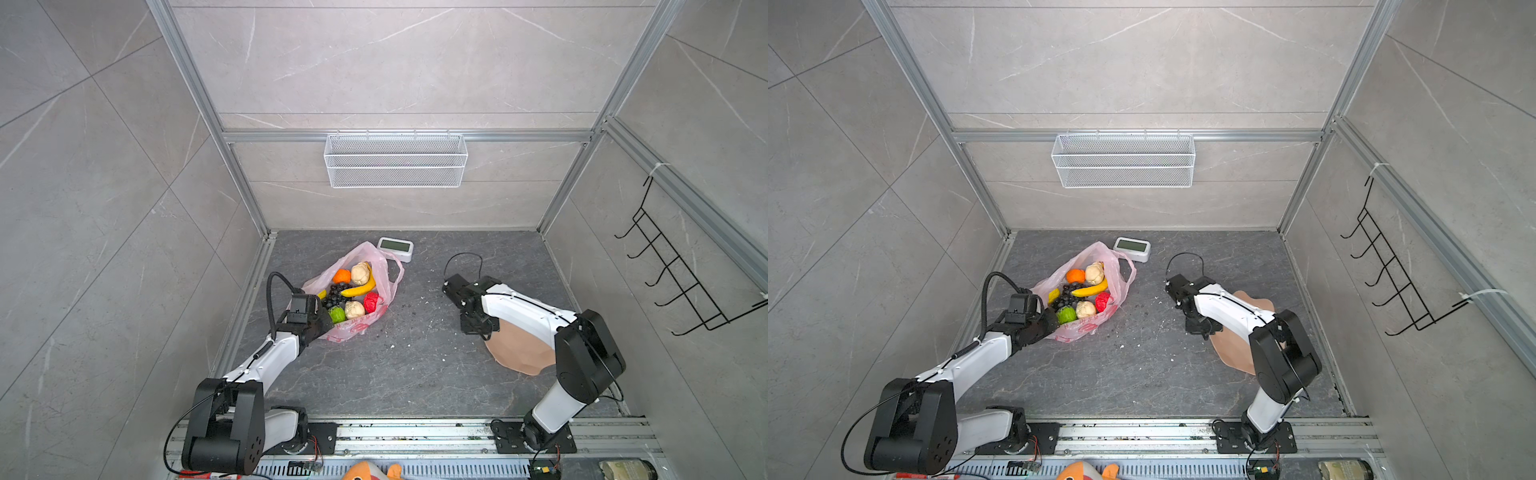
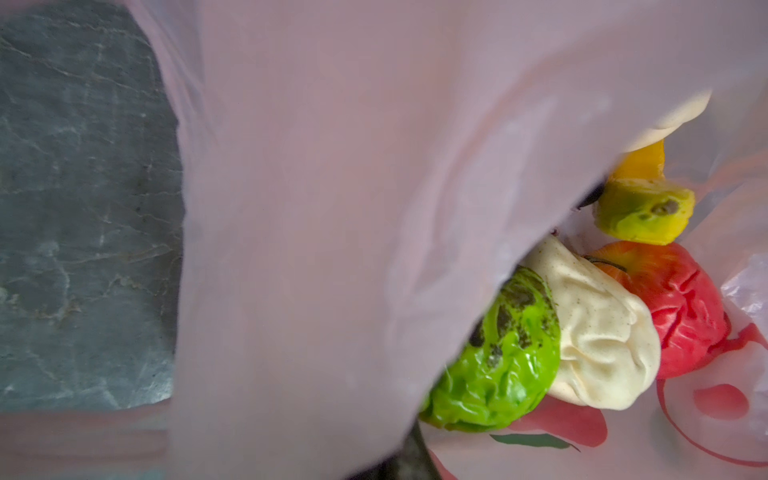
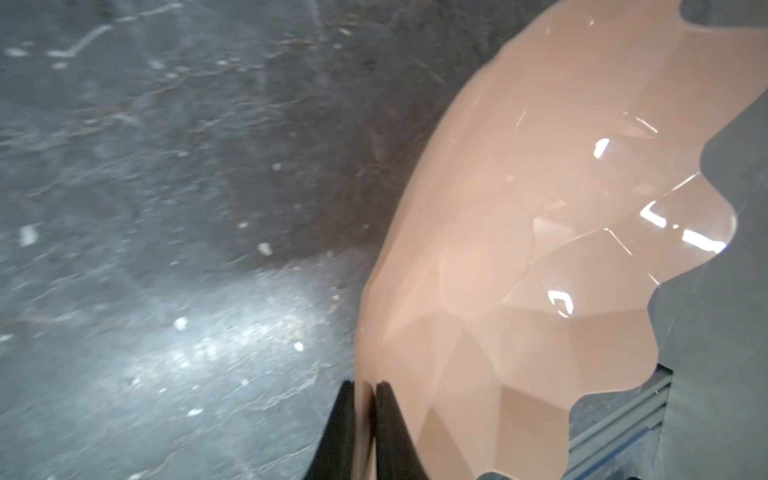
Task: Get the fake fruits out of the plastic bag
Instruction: 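Grasp the peach bowl rim with the right gripper and drag it toward the bag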
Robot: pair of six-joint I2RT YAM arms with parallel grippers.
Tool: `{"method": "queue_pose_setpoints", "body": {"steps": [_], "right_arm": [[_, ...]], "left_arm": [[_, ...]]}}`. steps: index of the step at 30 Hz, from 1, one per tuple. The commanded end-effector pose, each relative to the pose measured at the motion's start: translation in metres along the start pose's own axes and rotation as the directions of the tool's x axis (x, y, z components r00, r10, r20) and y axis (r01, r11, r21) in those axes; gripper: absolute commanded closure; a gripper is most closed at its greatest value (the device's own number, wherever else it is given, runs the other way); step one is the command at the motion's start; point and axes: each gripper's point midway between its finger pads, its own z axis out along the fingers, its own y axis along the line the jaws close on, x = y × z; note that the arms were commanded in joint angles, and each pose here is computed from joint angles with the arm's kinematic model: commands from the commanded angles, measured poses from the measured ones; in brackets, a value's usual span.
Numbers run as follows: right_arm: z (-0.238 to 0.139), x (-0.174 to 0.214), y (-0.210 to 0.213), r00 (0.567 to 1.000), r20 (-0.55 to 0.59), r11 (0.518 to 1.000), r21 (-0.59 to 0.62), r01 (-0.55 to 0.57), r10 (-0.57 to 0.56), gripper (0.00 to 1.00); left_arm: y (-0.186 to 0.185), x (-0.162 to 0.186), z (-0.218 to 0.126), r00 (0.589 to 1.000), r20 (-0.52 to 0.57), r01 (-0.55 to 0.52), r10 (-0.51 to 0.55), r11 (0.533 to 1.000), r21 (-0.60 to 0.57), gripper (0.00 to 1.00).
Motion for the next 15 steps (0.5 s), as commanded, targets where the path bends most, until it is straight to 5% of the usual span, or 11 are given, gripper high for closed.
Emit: {"method": "queue_pose_setpoints", "body": {"steps": [1,15], "right_arm": [[-0.016,0.010,0.048,0.998,-0.007,0.993,-0.100,0.066,-0.067,0.89],[-0.062,0.055,0.155,0.919,0.060,0.901,-0.180,0.394,-0.390,0.90]], "left_arm": [[-0.003,-0.014,-0.006,0.999,0.037,-0.017,0.017,1.000,-0.014,1.00],[0.004,-0.019,-0.013,0.997,0.068,-0.027,0.030,0.998,-0.056,1.00]]}}
